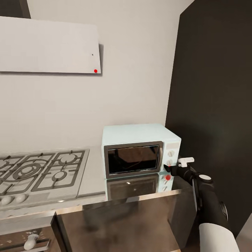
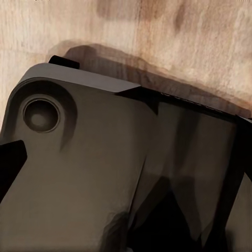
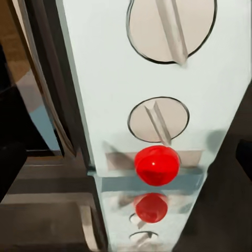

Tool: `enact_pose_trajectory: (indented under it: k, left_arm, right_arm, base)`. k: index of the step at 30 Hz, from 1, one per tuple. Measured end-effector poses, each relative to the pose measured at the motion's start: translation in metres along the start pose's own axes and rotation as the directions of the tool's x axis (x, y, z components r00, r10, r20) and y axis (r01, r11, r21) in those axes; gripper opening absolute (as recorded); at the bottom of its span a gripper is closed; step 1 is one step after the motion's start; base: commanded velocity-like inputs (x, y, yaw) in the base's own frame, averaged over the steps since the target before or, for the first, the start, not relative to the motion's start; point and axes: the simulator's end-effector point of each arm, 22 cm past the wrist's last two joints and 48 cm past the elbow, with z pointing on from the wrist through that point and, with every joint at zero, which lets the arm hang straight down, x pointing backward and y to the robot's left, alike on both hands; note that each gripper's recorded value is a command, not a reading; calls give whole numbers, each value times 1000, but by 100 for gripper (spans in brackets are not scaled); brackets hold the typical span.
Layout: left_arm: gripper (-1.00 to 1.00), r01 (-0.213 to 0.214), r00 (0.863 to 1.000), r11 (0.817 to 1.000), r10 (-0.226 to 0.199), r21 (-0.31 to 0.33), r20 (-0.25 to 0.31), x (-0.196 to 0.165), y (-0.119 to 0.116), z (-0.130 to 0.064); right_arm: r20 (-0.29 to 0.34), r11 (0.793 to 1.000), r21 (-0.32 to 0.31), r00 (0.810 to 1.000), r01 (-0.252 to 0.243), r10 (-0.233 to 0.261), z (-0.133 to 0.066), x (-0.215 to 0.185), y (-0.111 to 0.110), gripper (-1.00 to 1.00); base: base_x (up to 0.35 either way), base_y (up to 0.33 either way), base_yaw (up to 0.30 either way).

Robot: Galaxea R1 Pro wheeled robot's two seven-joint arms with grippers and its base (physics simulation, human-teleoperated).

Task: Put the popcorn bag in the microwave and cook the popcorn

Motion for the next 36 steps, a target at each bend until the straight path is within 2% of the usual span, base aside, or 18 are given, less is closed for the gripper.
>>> enact_pose_trajectory:
  k: [4, 11, 17, 24, 36]
  left_arm:
    - [100, 1, 1000, 1000, -1, -1, 0, 0, 1, 0]
    - [100, 1, 1000, 1000, -1, -2, 1, 0, 1, 0]
    - [100, 0, 1000, 1000, 0, -2, 1, 0, 1, 0]
    - [100, -2, 1000, 1000, 2, -1, 0, 0, 1, 0]
    - [100, -1, 1000, 1000, 1, 0, 0, 0, 0, 0]
  right_arm:
    - [-2, 1000, 1, 1000, -3, 3, 0, 1, -1, 100]
    - [-100, 997, 17, 993, -69, 71, -2, 23, -4, 100]
    - [-108, 997, 20, 991, -77, 79, -3, 25, -5, 100]
    - [-107, 997, 19, 991, -76, 78, -3, 24, -5, 100]
    - [-108, 997, 17, 991, -75, 76, -3, 24, -4, 100]
  base:
    - [-50, -52, 0]
    - [-5, -5, -90]
    - [0, 0, -218]
    - [0, 0, -31]
    - [0, 0, 225]
